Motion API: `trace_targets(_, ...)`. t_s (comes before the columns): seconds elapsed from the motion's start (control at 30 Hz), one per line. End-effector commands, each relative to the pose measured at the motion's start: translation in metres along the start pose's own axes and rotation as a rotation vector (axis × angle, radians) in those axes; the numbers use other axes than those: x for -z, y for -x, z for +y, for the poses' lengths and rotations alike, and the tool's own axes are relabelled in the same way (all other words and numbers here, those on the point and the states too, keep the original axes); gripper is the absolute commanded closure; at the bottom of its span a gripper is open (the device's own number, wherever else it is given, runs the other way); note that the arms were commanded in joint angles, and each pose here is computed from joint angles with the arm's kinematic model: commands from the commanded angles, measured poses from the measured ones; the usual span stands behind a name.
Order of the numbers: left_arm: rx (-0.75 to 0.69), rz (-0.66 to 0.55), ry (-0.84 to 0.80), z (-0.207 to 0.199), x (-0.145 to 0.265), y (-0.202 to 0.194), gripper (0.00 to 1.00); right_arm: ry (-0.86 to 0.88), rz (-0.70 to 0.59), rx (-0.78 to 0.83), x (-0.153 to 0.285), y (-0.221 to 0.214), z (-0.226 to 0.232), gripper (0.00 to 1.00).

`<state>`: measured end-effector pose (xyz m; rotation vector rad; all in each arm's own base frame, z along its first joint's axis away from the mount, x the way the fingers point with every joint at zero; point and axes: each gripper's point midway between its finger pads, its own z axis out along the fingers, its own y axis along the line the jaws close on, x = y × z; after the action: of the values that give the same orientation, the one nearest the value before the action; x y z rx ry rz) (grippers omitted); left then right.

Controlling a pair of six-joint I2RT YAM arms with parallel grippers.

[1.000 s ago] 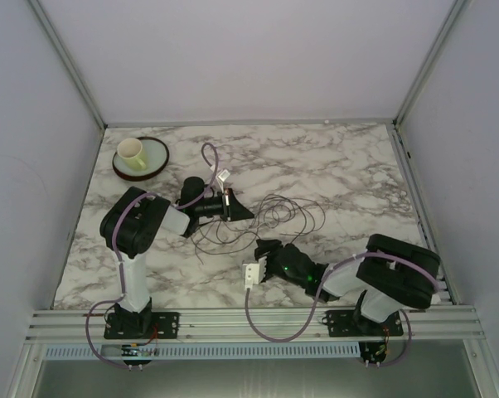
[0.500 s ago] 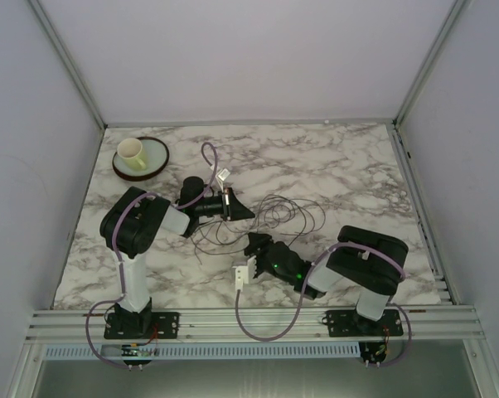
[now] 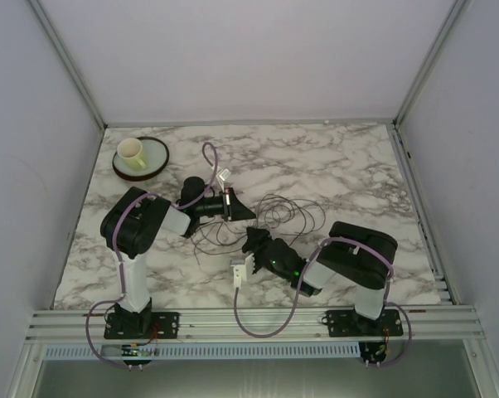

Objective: Zip-tie the wires
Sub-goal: Tie the cable at the center of the board.

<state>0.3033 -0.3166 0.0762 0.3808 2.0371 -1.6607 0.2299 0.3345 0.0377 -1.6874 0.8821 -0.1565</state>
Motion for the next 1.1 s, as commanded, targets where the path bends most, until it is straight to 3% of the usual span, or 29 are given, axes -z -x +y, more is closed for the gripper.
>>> trace_targets(0.0, -0.056, -0.006, -0.068, -0.019, -0.003, 0.011, 1.0, 0.054, 0.03, 0.035, -0.003, -0.013, 0.014, 0.44)
trace_targets(0.43, -0.037, 0.011, -0.074, -0.022, -0.007, 0.014, 1.0, 0.036, 0.042, 0.034, -0.009, -0.022, 0.008, 0.42)
trace_targets(1.07, 0.013, 0.018, -0.078, -0.015, -0.012, 0.009, 1.0, 0.073, -0.111, -0.106, 0.009, 0.033, 0.016, 0.34)
